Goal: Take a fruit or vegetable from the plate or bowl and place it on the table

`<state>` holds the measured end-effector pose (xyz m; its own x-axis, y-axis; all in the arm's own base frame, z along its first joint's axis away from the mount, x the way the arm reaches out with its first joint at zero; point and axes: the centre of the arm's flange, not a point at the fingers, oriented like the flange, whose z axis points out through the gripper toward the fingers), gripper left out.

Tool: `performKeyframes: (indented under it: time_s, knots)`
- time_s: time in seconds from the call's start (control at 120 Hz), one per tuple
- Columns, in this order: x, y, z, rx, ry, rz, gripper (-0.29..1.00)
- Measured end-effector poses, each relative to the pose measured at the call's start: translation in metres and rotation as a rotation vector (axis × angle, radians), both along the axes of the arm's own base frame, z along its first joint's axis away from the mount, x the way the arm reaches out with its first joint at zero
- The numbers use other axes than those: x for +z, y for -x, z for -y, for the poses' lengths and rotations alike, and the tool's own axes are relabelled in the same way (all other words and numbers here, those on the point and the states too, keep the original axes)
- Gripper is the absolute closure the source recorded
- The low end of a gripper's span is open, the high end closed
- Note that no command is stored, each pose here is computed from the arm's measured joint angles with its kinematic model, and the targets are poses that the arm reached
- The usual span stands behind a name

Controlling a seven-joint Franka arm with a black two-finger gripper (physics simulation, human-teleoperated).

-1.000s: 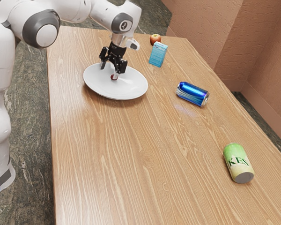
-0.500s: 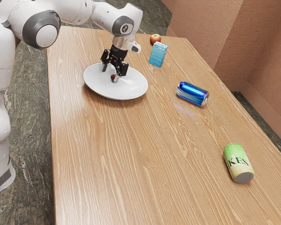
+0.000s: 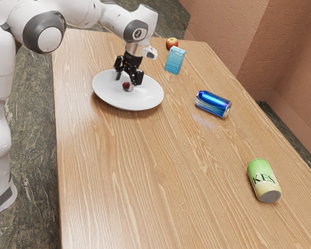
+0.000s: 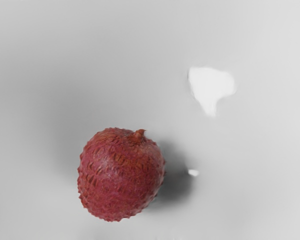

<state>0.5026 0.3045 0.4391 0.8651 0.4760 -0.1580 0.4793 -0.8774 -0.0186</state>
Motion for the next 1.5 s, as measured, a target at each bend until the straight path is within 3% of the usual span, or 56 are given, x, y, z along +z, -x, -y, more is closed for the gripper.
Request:
performKeyframes:
  time_s: [0.383, 1.1, 1.5]
  knots:
    - [-0.001, -0.002, 0.001, -0.004, -0.004, 0.004, 0.15]
    - [-0.001, -0.010, -0.003, -0.008, -0.043, 0.057, 0.12]
    - [-0.003, -0.009, -0.004, -0.004, -0.042, 0.056, 0.25]
